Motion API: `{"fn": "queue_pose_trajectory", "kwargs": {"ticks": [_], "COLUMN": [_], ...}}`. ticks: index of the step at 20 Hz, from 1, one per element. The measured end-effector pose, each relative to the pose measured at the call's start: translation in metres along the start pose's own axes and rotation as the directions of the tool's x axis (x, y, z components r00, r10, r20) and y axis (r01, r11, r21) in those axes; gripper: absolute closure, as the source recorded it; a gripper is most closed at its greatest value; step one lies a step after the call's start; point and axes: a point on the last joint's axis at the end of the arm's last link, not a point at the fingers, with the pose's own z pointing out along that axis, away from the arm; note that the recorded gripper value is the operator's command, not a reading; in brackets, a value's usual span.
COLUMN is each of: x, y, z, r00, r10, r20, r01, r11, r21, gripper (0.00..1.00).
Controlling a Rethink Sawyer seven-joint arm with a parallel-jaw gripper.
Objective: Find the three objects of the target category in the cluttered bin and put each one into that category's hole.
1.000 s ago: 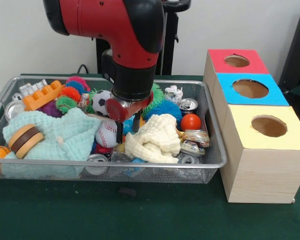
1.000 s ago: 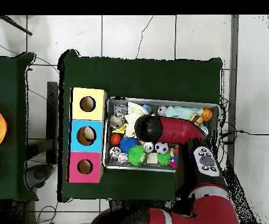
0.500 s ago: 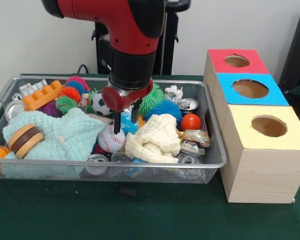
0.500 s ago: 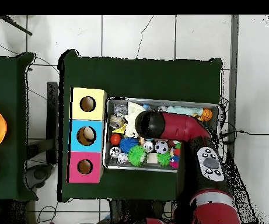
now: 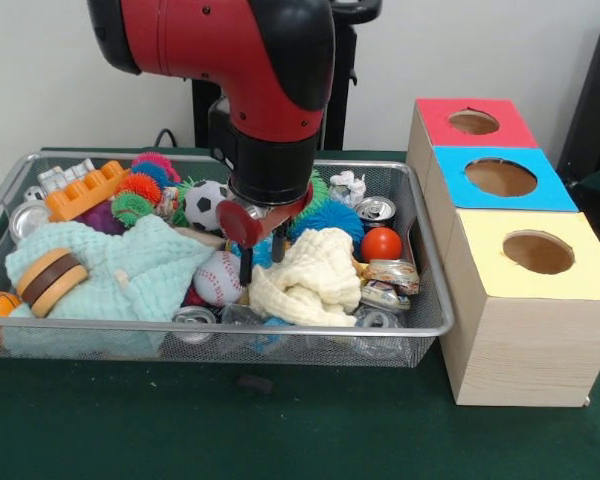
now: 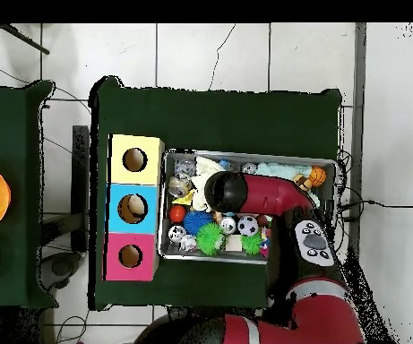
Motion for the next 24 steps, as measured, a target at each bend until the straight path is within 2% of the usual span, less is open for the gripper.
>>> {"fn": "queue_pose_trajectory", "kwargs": {"ticks": [7,18,24], "x": [-0.004,-0.001,-0.006], "y": [0.006,-0.001,0.007], "z": [0.016,0.018,0.030], "r00": [0.9998,0.9993,0.9985], "r10": [-0.002,0.017,0.033], "r20": [0.020,0.035,0.044], "r01": [0.002,-0.016,-0.032], "r11": [1.0000,0.9998,0.9991], "r21": [-0.002,-0.008,-0.028], "gripper": [0.00,0.00,0.00]}}
